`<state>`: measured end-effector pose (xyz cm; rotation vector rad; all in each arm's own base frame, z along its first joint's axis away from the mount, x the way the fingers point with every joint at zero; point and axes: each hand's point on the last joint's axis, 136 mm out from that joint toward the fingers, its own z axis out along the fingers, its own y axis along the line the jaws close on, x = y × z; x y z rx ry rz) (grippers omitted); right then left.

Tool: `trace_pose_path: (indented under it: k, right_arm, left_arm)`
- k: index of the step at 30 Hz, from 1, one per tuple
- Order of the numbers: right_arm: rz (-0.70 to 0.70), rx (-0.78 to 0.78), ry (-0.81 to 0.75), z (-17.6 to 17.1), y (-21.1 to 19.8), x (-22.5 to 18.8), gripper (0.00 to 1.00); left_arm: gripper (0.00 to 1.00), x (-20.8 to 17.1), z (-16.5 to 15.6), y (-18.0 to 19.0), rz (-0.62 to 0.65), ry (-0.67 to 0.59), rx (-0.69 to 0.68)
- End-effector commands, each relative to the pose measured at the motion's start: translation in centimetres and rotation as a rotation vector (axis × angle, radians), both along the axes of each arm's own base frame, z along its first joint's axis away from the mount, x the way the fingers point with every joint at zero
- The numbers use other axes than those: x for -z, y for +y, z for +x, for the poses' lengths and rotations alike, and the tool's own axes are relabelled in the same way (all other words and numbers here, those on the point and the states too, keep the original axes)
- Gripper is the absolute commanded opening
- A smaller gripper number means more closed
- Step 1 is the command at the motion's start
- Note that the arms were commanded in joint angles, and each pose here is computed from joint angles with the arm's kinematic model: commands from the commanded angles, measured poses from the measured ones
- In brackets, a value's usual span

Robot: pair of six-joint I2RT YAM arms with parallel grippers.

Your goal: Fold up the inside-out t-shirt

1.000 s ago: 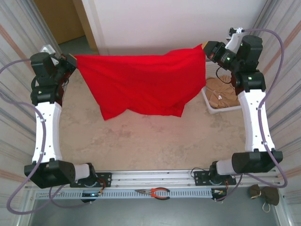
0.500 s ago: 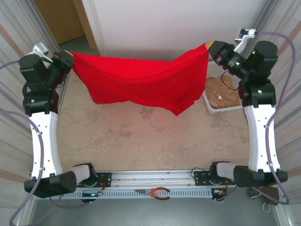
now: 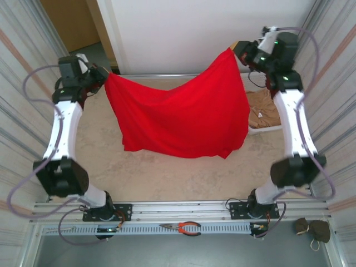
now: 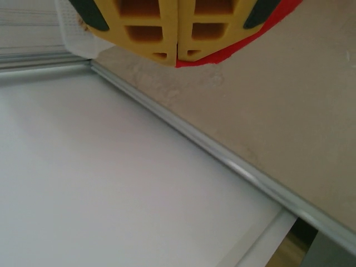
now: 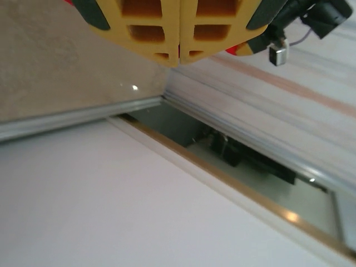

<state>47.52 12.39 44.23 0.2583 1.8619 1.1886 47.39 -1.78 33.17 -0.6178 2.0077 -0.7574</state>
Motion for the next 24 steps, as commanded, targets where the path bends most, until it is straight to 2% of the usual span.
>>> trace_pose_path:
  k: [1,4,7,10,14,16,19,24]
  right_arm:
    - [-0.034,-0.057,-0.002,4.3,2.0,1.5,0.00]
    - [-0.031,-0.094,-0.021,7.6,3.3,0.3,0.00]
    - [0.028,-0.095,-0.138,7.9,3.6,-5.2,0.00]
    - [0.162,-0.109,-0.241,7.0,3.1,-10.0,0.00]
    - [0.097,-0.124,-0.370,2.6,3.7,-13.2,0.00]
    - [0.045,-0.122,-0.359,1.1,4.2,-11.9,0.00]
    - [0.009,-0.120,-0.262,0.1,4.4,-6.1,0.00]
    - [-0.032,-0.104,-0.009,-3.3,4.0,9.3,0.00]
  left_arm:
    - [0.00,-1.2,3.8,0.3,0.056,-0.076,0.012]
    - [0.00,-4.8,5.9,-0.8,0.093,-0.142,0.026]
    - [0.00,-10.6,5.8,-2.2,0.082,-0.244,0.053]
    - [0.00,-15.5,3.7,-4.7,0.079,-0.341,0.115]
    - [0.00,-19.5,-2.2,-7.5,0.187,-0.479,0.161]
    - [0.00,-18.5,-4.2,-7.2,0.242,-0.474,0.142]
    - [0.00,-14.8,-6.5,-6.5,0.269,-0.424,0.126]
    - [0.00,-2.3,-9.6,-6.5,0.256,-0.172,0.169]
